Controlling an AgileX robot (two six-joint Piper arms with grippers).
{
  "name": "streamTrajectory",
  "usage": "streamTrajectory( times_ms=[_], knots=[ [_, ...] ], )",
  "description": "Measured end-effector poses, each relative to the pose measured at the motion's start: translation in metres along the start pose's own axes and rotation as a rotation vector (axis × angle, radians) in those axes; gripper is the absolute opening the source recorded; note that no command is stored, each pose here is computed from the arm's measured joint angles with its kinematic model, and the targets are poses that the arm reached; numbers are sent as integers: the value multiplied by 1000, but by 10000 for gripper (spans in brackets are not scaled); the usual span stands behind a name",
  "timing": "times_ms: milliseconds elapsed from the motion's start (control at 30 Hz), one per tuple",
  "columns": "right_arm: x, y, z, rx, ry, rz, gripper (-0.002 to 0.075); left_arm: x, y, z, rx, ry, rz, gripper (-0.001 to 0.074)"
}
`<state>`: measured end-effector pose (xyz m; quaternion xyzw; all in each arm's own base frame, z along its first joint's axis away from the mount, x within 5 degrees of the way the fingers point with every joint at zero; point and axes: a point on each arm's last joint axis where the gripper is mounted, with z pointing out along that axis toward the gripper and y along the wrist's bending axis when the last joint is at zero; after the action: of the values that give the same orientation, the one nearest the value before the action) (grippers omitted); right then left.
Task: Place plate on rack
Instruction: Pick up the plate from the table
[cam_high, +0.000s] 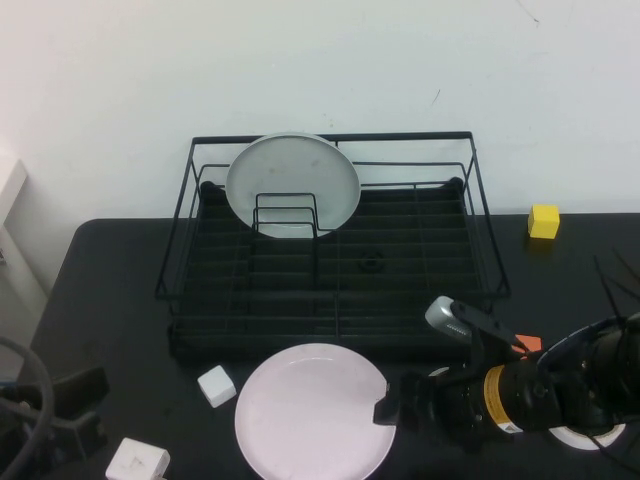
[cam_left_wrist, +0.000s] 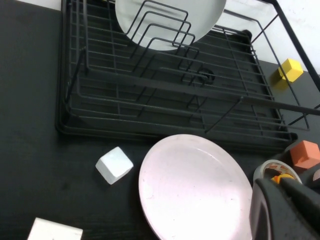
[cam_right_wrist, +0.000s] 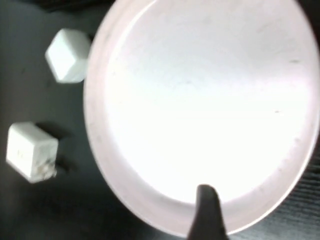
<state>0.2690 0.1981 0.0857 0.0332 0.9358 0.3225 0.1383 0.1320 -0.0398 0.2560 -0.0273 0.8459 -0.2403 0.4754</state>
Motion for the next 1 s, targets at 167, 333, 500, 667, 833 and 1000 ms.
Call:
streamTrajectory(
  times_ms=[167, 333, 500, 667, 833, 1000],
  knots=[
    [6, -14, 18, 16, 21, 121, 430, 0, 0, 0, 4, -3, -13, -2],
    [13, -25, 34, -16, 46, 231, 397, 0, -1, 0, 10, 2, -18, -1],
    [15, -30, 42, -32, 34, 316, 390, 1, -1, 0, 16, 11, -18, -1],
    [10, -32, 44, -18, -12, 344, 389, 1, -2, 0, 20, 14, -22, -1],
    [8, -33, 45, -17, -41, 333, 388, 1, -2, 0, 22, 15, -25, -2],
    [10, -37, 48, -14, -38, 318, 387, 1, -2, 0, 26, 12, -37, -2]
  ],
)
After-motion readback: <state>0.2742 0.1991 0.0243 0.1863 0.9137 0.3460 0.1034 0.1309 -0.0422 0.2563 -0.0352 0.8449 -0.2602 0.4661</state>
